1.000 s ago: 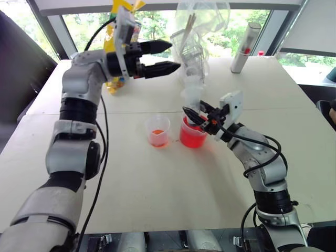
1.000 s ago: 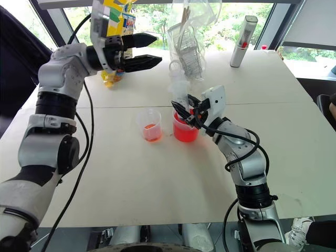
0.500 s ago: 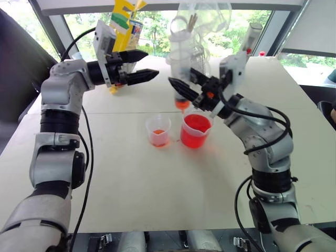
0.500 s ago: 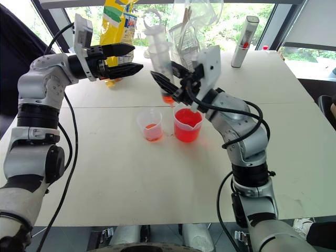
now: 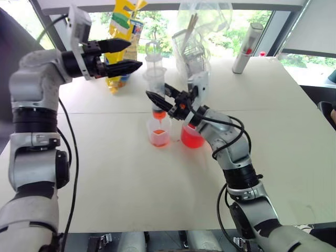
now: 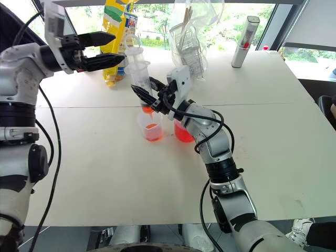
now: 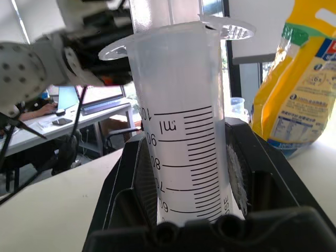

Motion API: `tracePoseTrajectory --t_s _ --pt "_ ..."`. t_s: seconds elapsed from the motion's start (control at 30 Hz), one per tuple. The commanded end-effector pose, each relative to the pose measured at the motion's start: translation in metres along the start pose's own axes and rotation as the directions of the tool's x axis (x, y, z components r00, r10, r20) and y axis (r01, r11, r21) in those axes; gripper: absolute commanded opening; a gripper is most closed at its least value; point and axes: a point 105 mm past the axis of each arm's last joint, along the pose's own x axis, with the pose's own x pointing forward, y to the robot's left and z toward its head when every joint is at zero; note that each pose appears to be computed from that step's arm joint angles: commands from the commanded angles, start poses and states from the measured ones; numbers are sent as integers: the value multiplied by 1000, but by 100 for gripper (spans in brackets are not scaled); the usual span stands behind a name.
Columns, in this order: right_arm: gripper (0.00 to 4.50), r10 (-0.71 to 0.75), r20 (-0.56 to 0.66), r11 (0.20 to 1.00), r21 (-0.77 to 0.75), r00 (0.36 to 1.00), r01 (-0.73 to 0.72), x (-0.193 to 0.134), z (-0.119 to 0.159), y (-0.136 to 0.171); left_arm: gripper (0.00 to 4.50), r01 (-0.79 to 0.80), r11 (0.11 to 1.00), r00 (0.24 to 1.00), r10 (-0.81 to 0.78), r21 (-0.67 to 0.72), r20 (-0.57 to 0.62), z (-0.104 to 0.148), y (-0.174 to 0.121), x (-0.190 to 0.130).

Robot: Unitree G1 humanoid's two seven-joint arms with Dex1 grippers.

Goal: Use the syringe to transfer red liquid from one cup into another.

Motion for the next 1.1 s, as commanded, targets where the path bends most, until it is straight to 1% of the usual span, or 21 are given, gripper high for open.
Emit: tracePoseTrajectory --t_s 0.03,0.1,0.3,0.4,0.5,0.67,0.73,0.8,1.0,1.03,1.1 --pt "144 13 43 1000 -27 999 -12 0 4 4 448 34 999 998 -36 39 42 26 -6 -11" --pt "144 11 41 1000 -26 999 -9 0 1 4 448 43 998 998 -45 36 48 29 -7 -13" --pt "144 4 32 999 -33 999 -3 -1 -2 4 448 110 994 990 -111 23 90 38 -14 -5" --pt "144 7 26 999 -36 1000 -6 -1 -3 5 448 140 990 986 -141 13 86 34 -17 6" --pt "144 9 23 999 -40 1000 -8 0 -4 6 448 163 987 984 -162 -6 78 22 -21 20" --pt "144 6 22 999 -45 1000 -5 1 -4 7 448 153 988 986 -151 -12 70 11 -20 34" --pt "144 6 20 999 -49 1000 -5 1 -4 7 397 147 989 986 -145 -14 79 10 -19 38" --pt "144 5 19 999 -52 1000 -4 1 -4 7 322 149 989 985 -146 -18 91 11 -18 40" --pt "144 -1 18 998 -57 1000 2 0 -4 7 21 186 982 979 -182 -28 87 9 -23 40" --pt "144 -2 19 998 -57 1000 3 0 -4 6 7 198 980 977 -195 -30 84 8 -25 40" --pt "144 -3 22 998 -60 1000 5 0 -2 6 7 218 975 973 -215 -34 78 7 -29 40"
